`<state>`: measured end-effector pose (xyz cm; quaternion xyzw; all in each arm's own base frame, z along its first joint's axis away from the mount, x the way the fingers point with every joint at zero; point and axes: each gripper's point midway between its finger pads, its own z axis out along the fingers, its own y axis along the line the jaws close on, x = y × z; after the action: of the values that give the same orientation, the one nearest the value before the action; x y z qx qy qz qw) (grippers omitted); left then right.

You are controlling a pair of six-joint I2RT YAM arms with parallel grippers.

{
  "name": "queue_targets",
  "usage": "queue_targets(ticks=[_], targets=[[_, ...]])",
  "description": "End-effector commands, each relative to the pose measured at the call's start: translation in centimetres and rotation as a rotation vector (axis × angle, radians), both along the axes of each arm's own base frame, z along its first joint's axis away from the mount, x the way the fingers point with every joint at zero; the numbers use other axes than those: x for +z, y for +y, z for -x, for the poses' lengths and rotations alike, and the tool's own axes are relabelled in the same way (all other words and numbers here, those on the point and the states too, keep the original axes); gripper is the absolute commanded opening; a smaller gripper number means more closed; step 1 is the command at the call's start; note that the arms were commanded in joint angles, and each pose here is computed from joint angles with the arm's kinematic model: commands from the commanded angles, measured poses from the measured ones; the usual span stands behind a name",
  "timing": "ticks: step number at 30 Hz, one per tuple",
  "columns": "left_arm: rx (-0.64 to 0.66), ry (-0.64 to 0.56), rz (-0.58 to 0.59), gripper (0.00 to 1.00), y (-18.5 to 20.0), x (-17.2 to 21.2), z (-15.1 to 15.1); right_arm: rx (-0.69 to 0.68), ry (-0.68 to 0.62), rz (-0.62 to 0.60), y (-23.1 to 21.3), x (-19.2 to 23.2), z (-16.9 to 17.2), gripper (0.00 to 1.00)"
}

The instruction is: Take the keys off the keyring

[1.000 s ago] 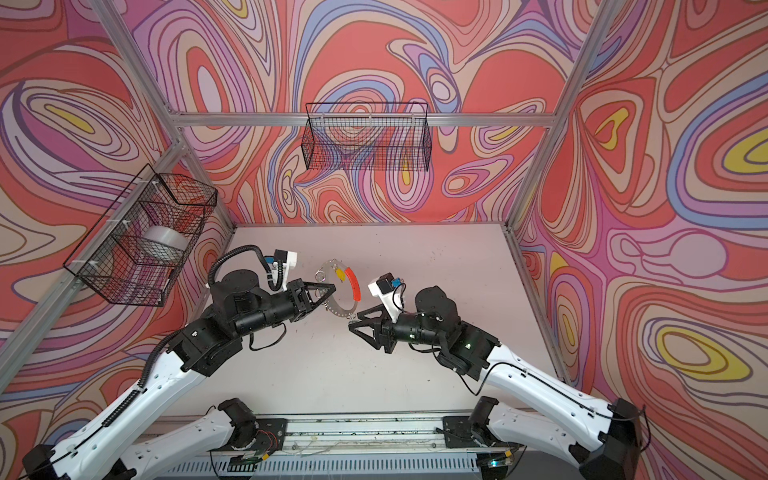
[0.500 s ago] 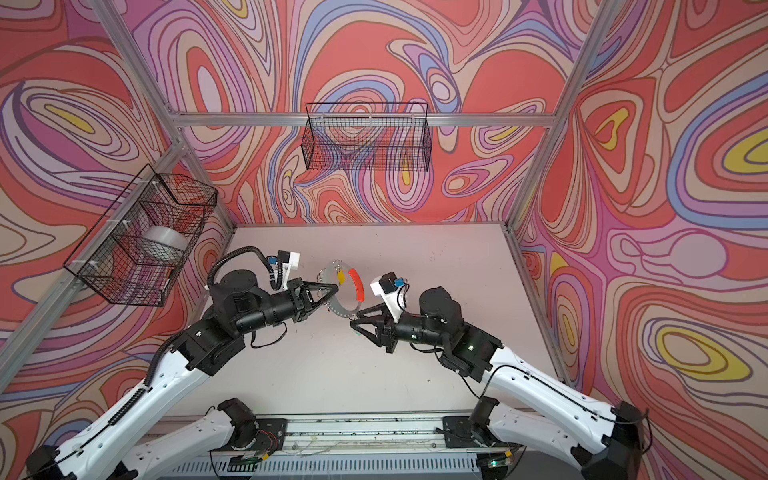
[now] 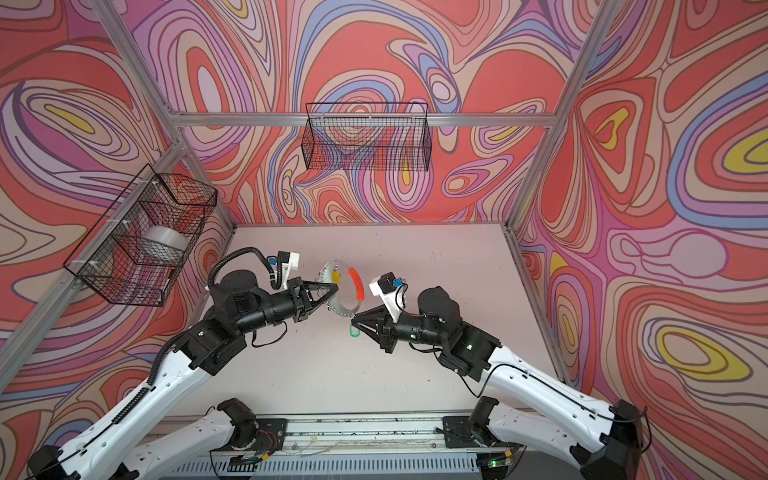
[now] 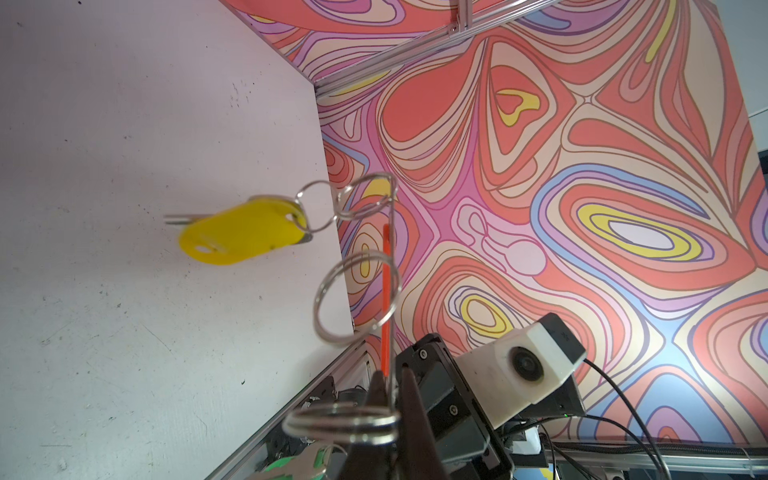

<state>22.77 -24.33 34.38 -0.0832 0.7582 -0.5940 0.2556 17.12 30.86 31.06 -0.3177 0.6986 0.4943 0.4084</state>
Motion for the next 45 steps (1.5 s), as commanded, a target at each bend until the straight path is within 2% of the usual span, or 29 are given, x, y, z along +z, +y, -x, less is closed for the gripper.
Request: queue_targets(ticks=[1,7,8,11,13,23,33,38,41,45], targets=[[-0.008,-0.032,0.049,0.0,0.0,1.3,0.1,0.009,-0.004,-0.002,0.2,0.2,0.0,0.12],[-0.008,-0.029,0.055,0.0,0.1,1.2,0.2,-0.005,0.002,0.011,0.1,-0.1,-0.3,0.07],[-0.009,-0.03,0.057,0.0,0.1,1.3,0.3,-0.007,0.003,0.01,0.1,-0.1,-0.3,0.08],[-0.01,-0.028,0.057,0.0,0.1,1.2,0.3,-0.014,-0.002,-0.001,0.0,0.2,-0.3,0.2],[-0.009,-0.029,0.057,0.0,0.1,1.1,0.3,-0.017,-0.004,-0.006,0.0,0.5,-0.4,0.21],[-0.01,-0.025,0.067,0.0,0.1,1.0,0.3,-0.017,-0.005,-0.004,0.2,0.6,-0.5,0.01],[0.005,-0.02,0.053,0.0,0.4,0.7,0.4,-0.045,-0.019,0.027,-0.5,0.6,-0.6,0.0],[0.023,0.005,0.046,0.1,0.7,-0.2,0.4,-0.089,-0.026,0.057,-1.1,1.2,-1.2,0.0],[0.019,0.011,0.055,0.22,0.7,-0.4,0.5,-0.098,-0.023,0.078,-1.1,1.1,-1.4,0.0],[0.025,0.013,0.049,0.32,0.9,-0.6,0.6,-0.107,-0.026,0.1,-1.0,1.3,-1.7,0.0]])
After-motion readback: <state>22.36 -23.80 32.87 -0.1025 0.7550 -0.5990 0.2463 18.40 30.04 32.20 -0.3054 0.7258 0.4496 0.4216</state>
